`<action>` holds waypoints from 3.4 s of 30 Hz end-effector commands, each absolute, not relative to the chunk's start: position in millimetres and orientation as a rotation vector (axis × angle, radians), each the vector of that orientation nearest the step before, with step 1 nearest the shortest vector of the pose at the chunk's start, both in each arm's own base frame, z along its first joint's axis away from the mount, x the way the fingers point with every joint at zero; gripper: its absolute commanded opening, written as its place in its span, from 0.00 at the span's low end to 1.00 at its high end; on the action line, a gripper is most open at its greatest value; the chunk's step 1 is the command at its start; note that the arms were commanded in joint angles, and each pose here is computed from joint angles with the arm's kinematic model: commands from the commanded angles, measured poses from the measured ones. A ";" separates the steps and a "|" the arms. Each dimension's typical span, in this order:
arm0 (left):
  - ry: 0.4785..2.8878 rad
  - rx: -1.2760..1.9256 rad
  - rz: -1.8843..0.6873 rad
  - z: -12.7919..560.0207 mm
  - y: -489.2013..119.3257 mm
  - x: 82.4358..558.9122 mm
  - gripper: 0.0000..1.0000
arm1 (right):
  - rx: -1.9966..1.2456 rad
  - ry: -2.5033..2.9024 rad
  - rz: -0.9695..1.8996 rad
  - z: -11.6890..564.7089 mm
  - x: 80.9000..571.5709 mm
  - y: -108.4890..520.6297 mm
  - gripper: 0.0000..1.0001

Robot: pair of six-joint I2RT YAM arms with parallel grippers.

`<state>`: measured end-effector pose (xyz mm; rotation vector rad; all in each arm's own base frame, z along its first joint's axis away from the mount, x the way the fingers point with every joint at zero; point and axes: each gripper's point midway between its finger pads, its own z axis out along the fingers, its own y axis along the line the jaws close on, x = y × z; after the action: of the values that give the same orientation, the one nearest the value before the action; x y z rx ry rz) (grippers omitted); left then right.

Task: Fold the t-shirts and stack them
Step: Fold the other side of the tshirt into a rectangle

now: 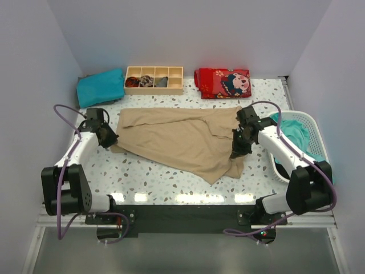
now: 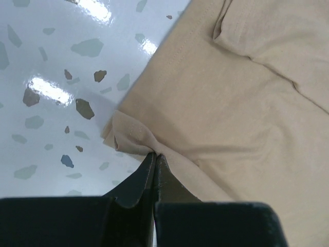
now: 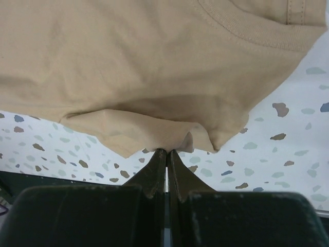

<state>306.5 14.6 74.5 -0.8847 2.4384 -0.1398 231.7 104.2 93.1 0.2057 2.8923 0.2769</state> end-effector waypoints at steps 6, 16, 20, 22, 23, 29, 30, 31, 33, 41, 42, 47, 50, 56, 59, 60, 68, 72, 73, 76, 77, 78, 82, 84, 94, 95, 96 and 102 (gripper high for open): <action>2.408 -0.783 -0.216 75.4 16.8 358.5 0.00 | 0.111 2.796 0.161 106.9 287.3 97.1 0.00; 2.458 -0.701 -0.420 57.7 -8.2 382.1 0.00 | 0.120 2.775 0.087 105.4 321.5 79.7 0.00; 2.472 -0.651 -0.457 59.5 -13.3 384.6 0.00 | 0.153 2.775 0.062 104.6 333.5 66.1 0.00; 2.479 -0.626 -0.426 63.0 -9.6 384.2 0.00 | 0.185 2.767 0.056 103.8 340.9 58.2 0.00; 2.474 -0.626 -0.384 64.9 -4.0 384.9 0.00 | 0.189 2.769 0.053 102.2 343.5 56.3 0.00; 2.488 -0.597 -0.262 69.8 11.8 386.4 0.00 | 0.230 2.747 0.039 99.4 369.6 51.5 0.00; 2.485 -0.588 -0.254 71.1 13.2 388.5 0.00 | 0.235 2.748 0.035 97.8 371.6 51.3 0.00; 2.484 -0.584 -0.242 71.7 14.8 389.4 0.00 | 0.240 2.745 0.028 96.6 376.4 51.0 0.00; 2.494 -0.577 -0.240 68.5 15.0 390.2 0.00 | 0.250 2.746 -0.002 93.0 379.8 47.8 0.00; 2.565 -0.535 -0.252 45.2 11.9 384.7 0.16 | 0.273 2.754 -0.077 78.8 394.1 39.6 0.02; 2.569 -0.525 -0.258 42.8 11.1 385.0 0.19 | 0.272 2.750 -0.074 78.3 395.9 40.1 0.06; 2.527 -0.544 -0.177 50.5 22.0 387.3 0.39 | 0.272 2.656 -0.073 88.9 410.8 38.1 0.30; 2.445 -0.548 -0.118 76.2 31.6 391.6 0.40 | 0.280 2.575 -0.087 112.7 412.2 33.1 0.32; 2.335 -0.455 -0.200 115.2 13.3 395.9 0.50 | 0.210 2.595 0.246 134.3 386.7 77.2 0.37; 2.347 -0.377 -0.244 117.2 -9.9 394.5 1.00 | 0.214 2.627 0.407 124.7 362.5 99.4 0.38; 2.361 -0.338 -0.269 113.5 -25.4 392.3 1.00 | 0.234 2.660 0.437 112.6 349.3 103.6 0.38; 2.426 -0.214 -0.452 86.9 -93.8 378.8 1.00 | 0.224 2.748 0.555 79.2 304.8 130.6 0.37; 2.448 -0.196 -0.468 79.0 -98.0 373.6 1.00 | 0.243 2.759 0.570 63.0 294.4 139.5 0.39; 2.447 -0.194 -0.463 80.0 -97.3 373.3 1.00 | 0.243 2.740 0.580 62.0 297.6 141.3 0.40; 2.450 -0.186 -0.447 80.4 -95.0 371.3 1.00 | 0.256 2.733 0.576 53.7 299.0 140.9 0.41; 2.455 -0.184 -0.443 79.7 -94.5 370.4 1.00 | 0.258 2.730 0.574 51.3 299.4 140.3 0.41; 2.455 -0.182 -0.442 79.6 -94.4 370.0 1.00 | 0.256 2.724 0.575 48.6 302.1 141.2 0.42; 2.454 -0.185 -0.439 78.8 -94.0 370.3 1.00 | 0.252 2.708 0.587 44.4 310.1 144.0 0.42; 2.458 -0.185 -0.440 77.4 -94.3 370.4 1.00 | 0.249 2.712 0.578 40.4 313.9 144.0 0.42; 2.487 -0.187 -0.424 69.3 -92.2 366.4 1.00 | 0.238 2.735 0.538 42.9 310.2 140.9 0.43; 2.487 -0.187 -0.424 69.0 -92.2 366.3 1.00 | 0.236 2.725 0.539 46.2 307.9 140.0 0.45; 2.489 -0.187 -0.424 68.1 -92.2 366.4 1.00 | 0.233 2.717 0.538 46.4 308.3 140.1 0.45; 2.498 -0.176 -0.443 64.1 -95.8 368.4 1.00 | 0.237 2.742 0.539 30.2 311.4 143.5 0.10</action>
<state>361.6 -92.3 61.9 -0.2129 2.5238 -0.4222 302.0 139.9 30.2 0.2478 2.7738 0.5377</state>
